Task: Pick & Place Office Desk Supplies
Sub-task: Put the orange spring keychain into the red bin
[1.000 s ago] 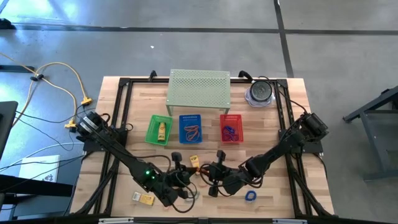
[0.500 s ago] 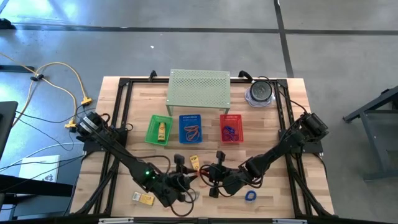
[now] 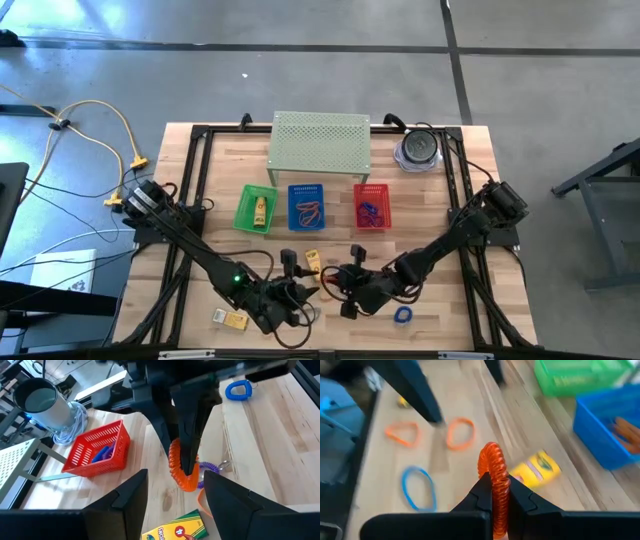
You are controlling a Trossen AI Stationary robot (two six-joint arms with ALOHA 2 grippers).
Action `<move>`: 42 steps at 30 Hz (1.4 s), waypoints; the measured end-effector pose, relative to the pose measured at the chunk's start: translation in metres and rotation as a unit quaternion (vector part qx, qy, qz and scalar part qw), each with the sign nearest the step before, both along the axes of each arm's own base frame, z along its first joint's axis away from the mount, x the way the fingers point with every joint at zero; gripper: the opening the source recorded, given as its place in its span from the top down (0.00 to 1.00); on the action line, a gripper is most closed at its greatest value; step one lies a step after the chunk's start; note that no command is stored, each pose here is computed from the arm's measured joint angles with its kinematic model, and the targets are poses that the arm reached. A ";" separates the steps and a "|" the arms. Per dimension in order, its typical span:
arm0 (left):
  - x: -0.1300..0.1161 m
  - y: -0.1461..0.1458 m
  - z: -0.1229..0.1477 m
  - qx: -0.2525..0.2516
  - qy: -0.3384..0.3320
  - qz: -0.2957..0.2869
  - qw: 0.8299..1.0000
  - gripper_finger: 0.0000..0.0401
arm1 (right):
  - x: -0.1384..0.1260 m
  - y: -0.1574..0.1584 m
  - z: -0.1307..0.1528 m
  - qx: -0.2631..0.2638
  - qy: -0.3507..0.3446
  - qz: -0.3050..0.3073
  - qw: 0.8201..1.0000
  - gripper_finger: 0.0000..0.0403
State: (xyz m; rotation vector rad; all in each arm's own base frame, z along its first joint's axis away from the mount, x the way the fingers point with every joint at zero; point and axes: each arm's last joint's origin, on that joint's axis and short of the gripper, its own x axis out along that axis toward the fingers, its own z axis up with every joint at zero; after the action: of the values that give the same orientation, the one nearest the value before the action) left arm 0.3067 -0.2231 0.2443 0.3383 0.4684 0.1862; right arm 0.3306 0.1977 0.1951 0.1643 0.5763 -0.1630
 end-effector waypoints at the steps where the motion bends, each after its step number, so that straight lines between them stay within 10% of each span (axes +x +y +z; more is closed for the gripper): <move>1: 0.000 0.000 0.000 0.000 0.000 0.000 1.000 0.54 | -0.002 -0.001 -0.001 0.000 0.012 -0.007 1.000 0.98; 13: -0.001 0.001 -0.002 -0.021 0.005 0.010 1.000 0.54 | -0.041 -0.036 0.009 -0.038 0.096 -0.187 0.977 0.98; 24: -0.003 -0.001 -0.006 -0.067 0.036 -0.018 0.997 0.54 | -0.052 -0.102 0.011 -0.075 0.160 -0.369 0.913 0.98; 42: -0.017 -0.013 -0.012 -0.107 0.070 -0.030 0.991 0.54 | -0.033 -0.172 0.006 -0.007 0.259 -0.400 0.879 0.87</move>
State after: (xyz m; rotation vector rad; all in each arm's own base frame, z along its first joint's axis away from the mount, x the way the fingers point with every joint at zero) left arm 0.2897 -0.2360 0.2324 0.1547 0.6099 0.0517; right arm 0.2972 0.0259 0.2014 0.3452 1.0178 -1.0431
